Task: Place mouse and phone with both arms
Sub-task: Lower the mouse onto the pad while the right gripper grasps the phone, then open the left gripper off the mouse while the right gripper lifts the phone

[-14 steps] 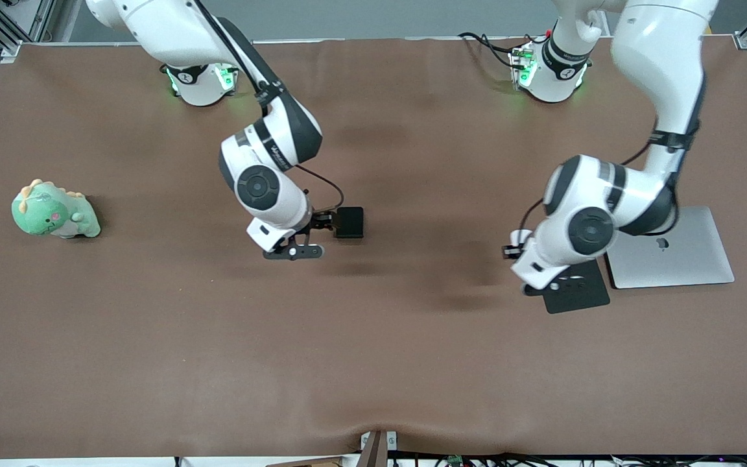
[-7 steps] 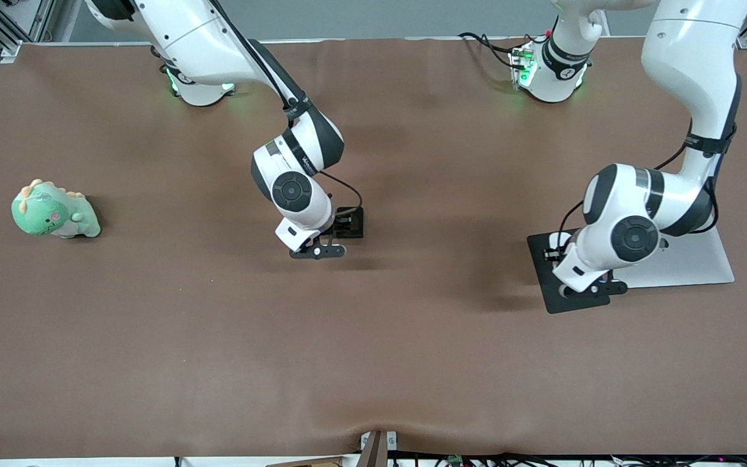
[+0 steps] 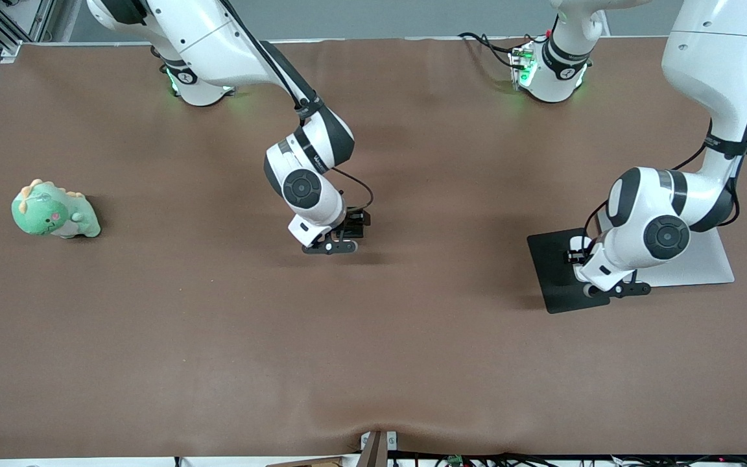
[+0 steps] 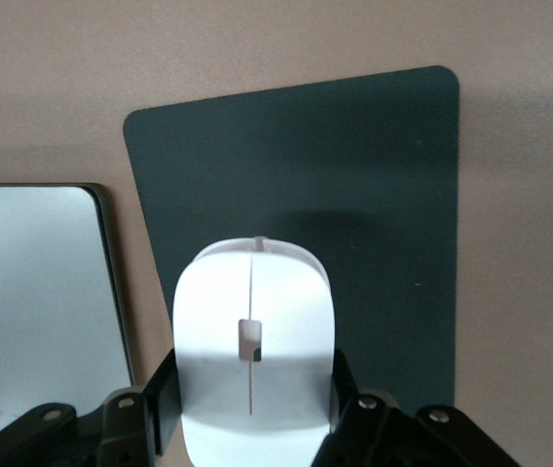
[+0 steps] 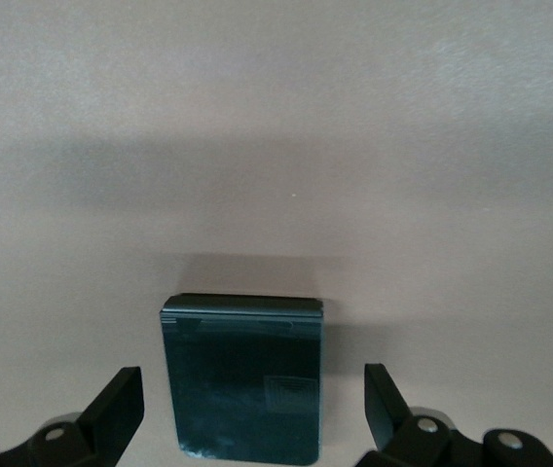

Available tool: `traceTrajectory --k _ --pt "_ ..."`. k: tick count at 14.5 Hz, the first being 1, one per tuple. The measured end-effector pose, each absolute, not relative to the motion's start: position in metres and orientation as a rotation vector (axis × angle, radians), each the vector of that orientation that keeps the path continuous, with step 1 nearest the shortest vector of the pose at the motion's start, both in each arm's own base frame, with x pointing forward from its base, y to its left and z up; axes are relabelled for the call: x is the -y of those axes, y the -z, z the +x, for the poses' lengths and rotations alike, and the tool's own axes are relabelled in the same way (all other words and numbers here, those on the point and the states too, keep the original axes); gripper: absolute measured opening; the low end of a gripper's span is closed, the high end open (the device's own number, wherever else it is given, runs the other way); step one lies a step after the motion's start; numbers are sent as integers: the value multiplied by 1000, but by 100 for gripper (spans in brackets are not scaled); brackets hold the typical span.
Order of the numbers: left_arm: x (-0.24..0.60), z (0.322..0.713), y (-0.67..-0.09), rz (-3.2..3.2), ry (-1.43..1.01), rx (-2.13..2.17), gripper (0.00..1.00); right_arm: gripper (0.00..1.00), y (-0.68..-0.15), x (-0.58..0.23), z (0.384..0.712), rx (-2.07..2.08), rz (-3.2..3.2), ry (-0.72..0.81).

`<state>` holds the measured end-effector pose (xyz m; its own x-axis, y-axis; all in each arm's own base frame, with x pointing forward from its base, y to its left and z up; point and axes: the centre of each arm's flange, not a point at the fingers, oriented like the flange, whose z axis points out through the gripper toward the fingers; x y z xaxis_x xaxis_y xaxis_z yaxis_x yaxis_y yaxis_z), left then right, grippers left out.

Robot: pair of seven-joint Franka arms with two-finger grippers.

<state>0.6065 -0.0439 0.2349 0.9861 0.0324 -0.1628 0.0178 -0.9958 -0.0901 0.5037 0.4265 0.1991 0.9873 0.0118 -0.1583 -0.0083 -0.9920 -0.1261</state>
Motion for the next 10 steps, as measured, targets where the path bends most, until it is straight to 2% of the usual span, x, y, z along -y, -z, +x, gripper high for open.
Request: traceTrajectory --k 10 --pt "46 609 -217 -3061 -214 31 61 100 -167 -450 481 -111 -3022 -238"
